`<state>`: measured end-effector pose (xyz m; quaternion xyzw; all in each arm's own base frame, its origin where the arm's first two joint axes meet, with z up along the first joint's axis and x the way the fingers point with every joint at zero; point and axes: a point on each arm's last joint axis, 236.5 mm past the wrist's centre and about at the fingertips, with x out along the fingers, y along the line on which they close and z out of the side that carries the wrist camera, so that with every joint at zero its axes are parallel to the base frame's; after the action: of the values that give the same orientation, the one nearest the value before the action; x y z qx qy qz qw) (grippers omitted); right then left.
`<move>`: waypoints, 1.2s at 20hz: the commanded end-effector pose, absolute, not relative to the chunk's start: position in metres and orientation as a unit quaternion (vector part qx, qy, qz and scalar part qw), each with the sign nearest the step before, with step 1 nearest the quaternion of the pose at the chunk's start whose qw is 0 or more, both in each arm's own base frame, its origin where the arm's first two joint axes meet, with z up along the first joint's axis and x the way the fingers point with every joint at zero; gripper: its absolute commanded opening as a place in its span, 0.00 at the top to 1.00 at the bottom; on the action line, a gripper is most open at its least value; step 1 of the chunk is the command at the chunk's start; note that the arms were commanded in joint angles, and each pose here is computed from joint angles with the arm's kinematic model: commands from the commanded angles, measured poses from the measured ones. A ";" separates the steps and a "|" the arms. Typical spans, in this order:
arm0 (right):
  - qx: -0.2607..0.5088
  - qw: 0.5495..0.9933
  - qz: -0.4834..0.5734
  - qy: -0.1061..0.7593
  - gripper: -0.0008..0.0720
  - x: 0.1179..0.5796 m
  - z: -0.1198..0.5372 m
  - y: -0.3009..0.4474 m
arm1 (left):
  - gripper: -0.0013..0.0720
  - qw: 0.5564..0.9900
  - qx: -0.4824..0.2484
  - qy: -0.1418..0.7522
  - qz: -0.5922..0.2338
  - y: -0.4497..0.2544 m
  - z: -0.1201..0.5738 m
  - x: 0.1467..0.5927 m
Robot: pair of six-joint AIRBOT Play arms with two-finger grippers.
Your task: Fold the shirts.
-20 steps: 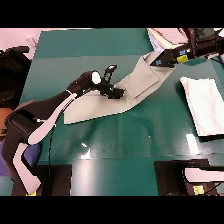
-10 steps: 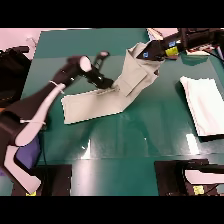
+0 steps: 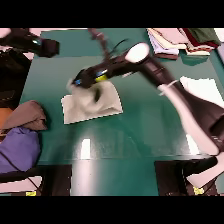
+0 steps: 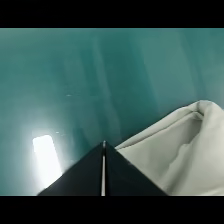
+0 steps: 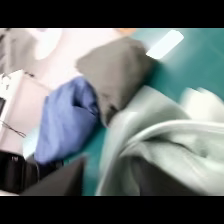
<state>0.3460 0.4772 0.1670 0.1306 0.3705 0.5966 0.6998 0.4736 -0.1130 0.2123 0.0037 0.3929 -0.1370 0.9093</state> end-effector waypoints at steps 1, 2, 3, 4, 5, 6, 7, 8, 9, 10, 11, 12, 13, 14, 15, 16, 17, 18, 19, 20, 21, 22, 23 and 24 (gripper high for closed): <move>0.128 0.709 0.611 0.328 0.44 0.337 0.155 0.539 | 0.95 0.921 0.021 0.373 -0.109 -0.083 0.244 0.453; 0.127 0.717 0.600 0.330 0.44 0.349 0.159 0.529 | 0.95 0.919 0.021 0.378 -0.109 -0.083 0.242 0.451; 0.116 0.728 0.587 0.336 0.44 0.362 0.157 0.512 | 0.95 0.916 0.021 0.385 -0.111 -0.084 0.239 0.449; 0.105 0.737 0.566 0.355 0.44 0.377 0.147 0.486 | 0.95 0.914 0.022 0.387 -0.115 -0.088 0.237 0.448; 0.095 0.742 0.544 0.380 0.44 0.390 0.132 0.456 | 0.95 0.913 0.022 0.388 -0.125 -0.096 0.235 0.447; 0.090 0.746 0.510 0.419 0.44 0.402 0.109 0.419 | 0.95 0.912 0.023 0.387 -0.134 -0.105 0.234 0.446; 0.082 0.745 0.468 0.467 0.44 0.411 0.080 0.375 | 0.95 0.912 0.026 0.384 -0.143 -0.115 0.232 0.446; 0.083 0.738 0.427 0.516 0.44 0.414 0.052 0.335 | 0.95 0.912 0.030 0.380 -0.153 -0.125 0.231 0.447; 0.088 0.726 0.397 0.554 0.38 0.413 0.028 0.300 | 0.95 0.912 0.032 0.375 -0.162 -0.135 0.230 0.448; 0.111 0.708 0.376 0.587 0.13 0.409 0.007 0.272 | 0.95 0.914 0.034 0.367 -0.171 -0.145 0.230 0.449; 0.138 0.695 0.362 0.607 0.08 0.407 -0.006 0.256 | 0.95 0.915 0.036 0.361 -0.178 -0.154 0.231 0.449; 0.168 0.683 0.348 0.620 0.08 0.406 -0.019 0.244 | 0.95 0.915 0.038 0.355 -0.186 -0.161 0.231 0.449; 0.193 0.674 0.338 0.628 0.08 0.406 -0.030 0.240 | 0.95 0.914 0.040 0.355 -0.191 -0.168 0.230 0.449; 0.210 0.668 0.329 0.633 0.09 0.406 -0.041 0.239 | 0.95 0.913 0.042 0.355 -0.196 -0.173 0.229 0.447; 0.224 0.662 0.326 0.637 0.09 0.405 -0.049 0.244 | 0.95 0.912 0.043 0.356 -0.198 -0.175 0.228 0.447; 0.238 0.653 0.326 0.641 0.09 0.404 -0.058 0.253 | 0.95 0.912 0.042 0.356 -0.199 -0.176 0.228 0.447; 0.248 0.641 0.333 0.646 0.09 0.401 -0.064 0.266 | 0.95 0.912 0.043 0.357 -0.199 -0.175 0.227 0.447; 0.252 0.631 0.341 0.650 0.10 0.398 -0.069 0.281 | 0.95 0.912 0.043 0.356 -0.199 -0.175 0.227 0.447; 0.249 0.623 0.353 0.652 0.13 0.395 -0.074 0.298 | 0.95 0.912 0.042 0.357 -0.199 -0.175 0.227 0.447; 0.243 0.619 0.365 0.652 0.13 0.393 -0.076 0.316 | 0.95 0.912 0.042 0.357 -0.199 -0.176 0.227 0.447; 0.239 0.613 0.380 0.649 0.15 0.391 -0.076 0.336 | 0.95 0.912 0.042 0.356 -0.199 -0.176 0.227 0.447; 0.233 0.613 0.394 0.644 0.29 0.390 -0.076 0.355 | 0.95 0.912 0.042 0.357 -0.199 -0.176 0.227 0.447; 0.227 0.615 0.408 0.635 0.43 0.390 -0.073 0.376 | 0.95 0.911 0.042 0.359 -0.199 -0.176 0.227 0.446; 0.215 0.624 0.419 0.624 0.62 0.392 -0.072 0.391 | 0.95 0.911 0.038 0.359 -0.201 -0.177 0.227 0.446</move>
<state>0.3942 0.3435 -0.0726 0.2204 0.6411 0.3886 0.6240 0.4470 -0.1745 0.2271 0.0422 0.3578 -0.1981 0.9116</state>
